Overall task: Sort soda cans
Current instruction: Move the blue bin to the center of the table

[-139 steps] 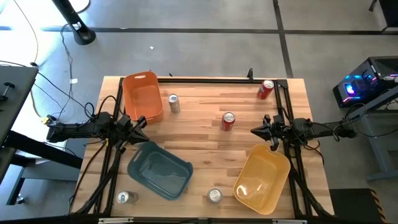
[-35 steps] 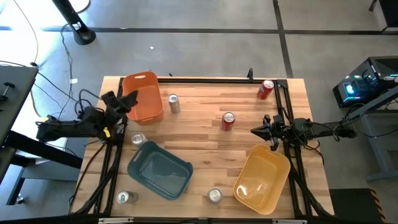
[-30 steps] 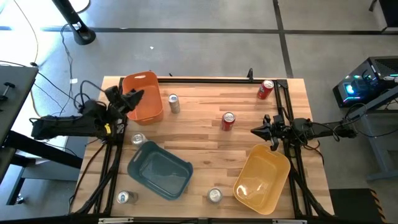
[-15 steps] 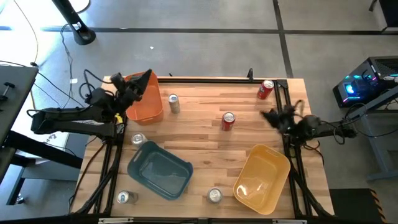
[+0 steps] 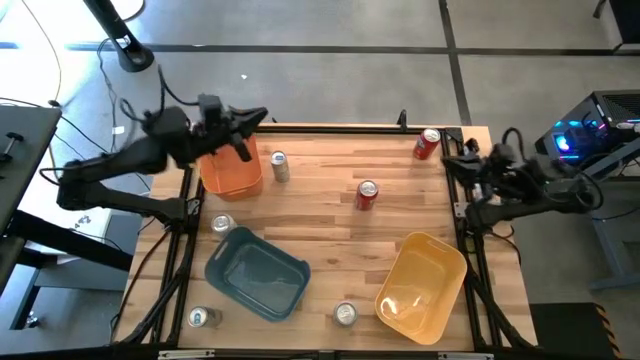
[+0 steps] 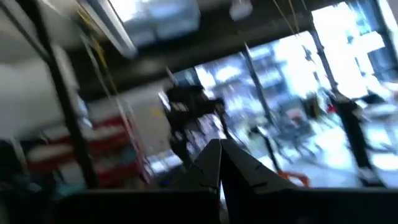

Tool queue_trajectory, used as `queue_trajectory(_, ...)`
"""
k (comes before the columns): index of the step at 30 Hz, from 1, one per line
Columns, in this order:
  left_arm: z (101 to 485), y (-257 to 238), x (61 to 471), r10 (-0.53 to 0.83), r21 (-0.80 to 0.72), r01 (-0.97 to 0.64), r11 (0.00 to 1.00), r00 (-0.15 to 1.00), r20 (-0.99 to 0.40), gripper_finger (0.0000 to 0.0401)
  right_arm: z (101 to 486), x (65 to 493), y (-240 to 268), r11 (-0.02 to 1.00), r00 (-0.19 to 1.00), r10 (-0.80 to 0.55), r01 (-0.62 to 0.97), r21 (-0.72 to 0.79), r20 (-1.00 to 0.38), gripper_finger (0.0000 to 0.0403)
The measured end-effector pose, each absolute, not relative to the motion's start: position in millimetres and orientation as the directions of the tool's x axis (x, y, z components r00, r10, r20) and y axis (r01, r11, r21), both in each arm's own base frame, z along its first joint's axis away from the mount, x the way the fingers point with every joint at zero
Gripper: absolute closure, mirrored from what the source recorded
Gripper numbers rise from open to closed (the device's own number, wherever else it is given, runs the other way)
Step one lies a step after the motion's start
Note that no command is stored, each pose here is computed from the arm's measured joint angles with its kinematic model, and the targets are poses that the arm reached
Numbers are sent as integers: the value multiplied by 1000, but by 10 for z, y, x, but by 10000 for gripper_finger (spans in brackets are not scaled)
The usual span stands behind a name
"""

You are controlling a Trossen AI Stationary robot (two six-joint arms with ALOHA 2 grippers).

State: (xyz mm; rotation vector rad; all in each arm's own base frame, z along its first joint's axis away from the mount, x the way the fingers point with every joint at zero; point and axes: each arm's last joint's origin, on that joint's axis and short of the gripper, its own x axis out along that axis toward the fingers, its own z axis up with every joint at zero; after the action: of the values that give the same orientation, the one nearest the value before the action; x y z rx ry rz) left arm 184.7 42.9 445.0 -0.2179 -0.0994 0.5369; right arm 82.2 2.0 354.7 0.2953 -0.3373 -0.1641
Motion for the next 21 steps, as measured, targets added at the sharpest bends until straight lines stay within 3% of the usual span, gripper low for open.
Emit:
queue_trajectory(4,4659,321,1646,401,-187,-412,892,911,-93,344,3790,1182,54,937,939,-269,202,286,215,399)
queue_trajectory(8,4582,173,1587,196,-221,-249,943,952,-235,303,3946,1538,61,883,900,-427,393,257,91,368)
queue_trajectory(14,4260,-45,1698,-81,-279,-42,959,907,-413,242,4220,2052,120,850,875,-483,457,264,41,263)
queue_trajectory(21,3893,-194,1915,-154,-200,39,979,784,-601,184,4297,2472,179,850,857,-492,511,127,-152,153)
